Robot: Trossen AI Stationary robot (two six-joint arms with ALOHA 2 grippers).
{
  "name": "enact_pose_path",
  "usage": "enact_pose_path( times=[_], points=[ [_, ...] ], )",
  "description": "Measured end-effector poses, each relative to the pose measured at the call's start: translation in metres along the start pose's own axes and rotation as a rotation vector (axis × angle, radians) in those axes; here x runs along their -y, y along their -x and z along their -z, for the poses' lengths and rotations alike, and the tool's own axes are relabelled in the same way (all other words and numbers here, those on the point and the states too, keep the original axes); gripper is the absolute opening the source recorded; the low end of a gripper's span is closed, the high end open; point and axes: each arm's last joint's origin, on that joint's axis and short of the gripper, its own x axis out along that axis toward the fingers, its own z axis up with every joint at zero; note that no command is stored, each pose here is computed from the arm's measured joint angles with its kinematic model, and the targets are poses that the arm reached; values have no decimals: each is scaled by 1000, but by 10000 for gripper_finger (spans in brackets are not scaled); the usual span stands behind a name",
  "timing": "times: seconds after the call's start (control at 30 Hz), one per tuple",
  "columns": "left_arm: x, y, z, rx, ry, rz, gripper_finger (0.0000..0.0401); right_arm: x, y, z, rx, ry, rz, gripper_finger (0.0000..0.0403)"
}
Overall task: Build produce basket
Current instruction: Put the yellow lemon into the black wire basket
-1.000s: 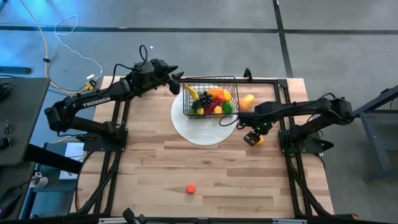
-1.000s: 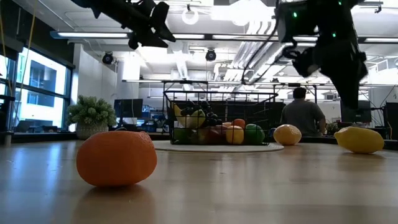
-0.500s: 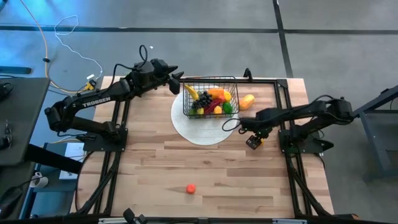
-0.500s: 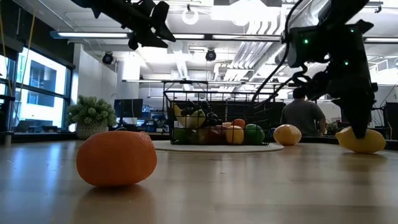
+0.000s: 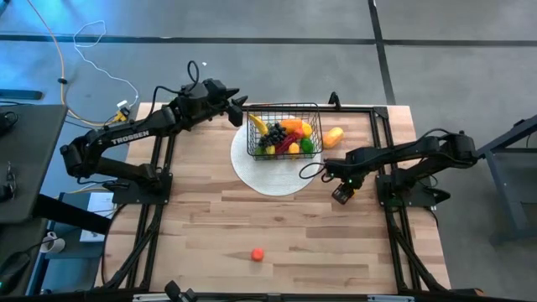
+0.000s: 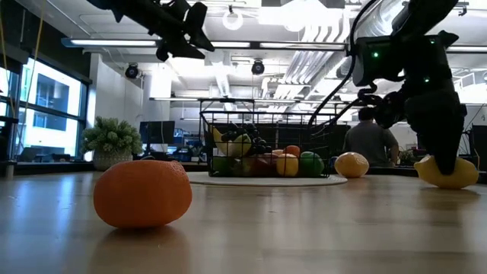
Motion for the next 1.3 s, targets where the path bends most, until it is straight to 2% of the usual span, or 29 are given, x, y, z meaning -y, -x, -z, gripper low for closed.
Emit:
enact_pose_path(
  times=[0.27,0.6,0.77,0.93,1.13,1.3],
  points=[
    [-1,0,6,-63,19,-14,200,-14,19,-10,17,115,-124,118],
    [-3,2,19,-189,-3,-42,200,-28,93,-45,256,278,-228,118],
    [-3,3,24,-243,26,-53,200,-19,132,-61,410,346,-199,119],
    [5,5,26,-255,13,-25,200,-4,153,-79,575,339,-163,120],
    [20,9,28,-257,22,9,200,13,163,-100,740,349,-124,120],
    [35,13,31,-266,43,62,200,18,153,-119,754,384,-54,121]
  ],
)
